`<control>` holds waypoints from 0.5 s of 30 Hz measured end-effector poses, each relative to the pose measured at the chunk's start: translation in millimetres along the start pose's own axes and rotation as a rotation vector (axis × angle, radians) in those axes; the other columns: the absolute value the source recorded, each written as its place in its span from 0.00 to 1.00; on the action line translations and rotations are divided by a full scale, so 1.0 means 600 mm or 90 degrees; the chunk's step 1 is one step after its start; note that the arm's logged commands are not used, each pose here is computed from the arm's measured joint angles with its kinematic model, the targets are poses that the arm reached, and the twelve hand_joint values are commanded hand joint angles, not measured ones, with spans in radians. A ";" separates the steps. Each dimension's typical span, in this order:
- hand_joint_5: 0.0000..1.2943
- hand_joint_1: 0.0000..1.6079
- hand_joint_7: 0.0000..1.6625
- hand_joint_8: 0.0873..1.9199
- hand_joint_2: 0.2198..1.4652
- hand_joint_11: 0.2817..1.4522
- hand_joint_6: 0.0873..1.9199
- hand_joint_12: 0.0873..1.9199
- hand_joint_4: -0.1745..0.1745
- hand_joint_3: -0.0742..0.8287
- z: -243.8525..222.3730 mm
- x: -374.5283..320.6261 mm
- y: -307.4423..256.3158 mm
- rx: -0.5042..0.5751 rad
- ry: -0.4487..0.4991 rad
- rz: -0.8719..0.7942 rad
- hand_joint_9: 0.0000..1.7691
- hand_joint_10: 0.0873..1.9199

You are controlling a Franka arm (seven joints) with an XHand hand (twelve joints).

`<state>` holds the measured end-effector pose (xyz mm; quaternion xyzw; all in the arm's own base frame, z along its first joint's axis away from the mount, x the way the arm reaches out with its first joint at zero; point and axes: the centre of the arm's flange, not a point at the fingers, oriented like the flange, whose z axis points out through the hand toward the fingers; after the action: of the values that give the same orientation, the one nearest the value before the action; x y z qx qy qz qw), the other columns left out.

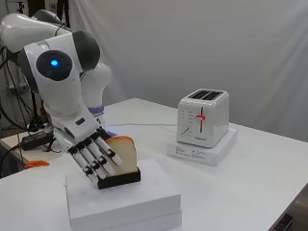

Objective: Teleoperate dual arm-hand system to toast a bread

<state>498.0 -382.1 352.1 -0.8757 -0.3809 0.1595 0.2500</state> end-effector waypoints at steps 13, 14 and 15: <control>0.57 0.77 0.61 0.57 0.76 0.31 0.58 0.59 0.00 0.08 -0.023 -0.006 -0.058 -0.041 0.025 -0.040 0.71 0.37; 0.56 0.77 0.61 0.58 0.77 0.30 0.59 0.57 0.00 0.08 -0.025 -0.008 -0.060 -0.042 0.025 -0.031 0.70 0.37; 0.56 0.77 0.61 0.58 0.77 0.29 0.59 0.55 0.00 0.08 -0.025 -0.006 -0.061 -0.044 0.025 -0.024 0.69 0.38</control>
<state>481.5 -368.2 385.3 -0.8795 -0.3979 0.1244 0.2297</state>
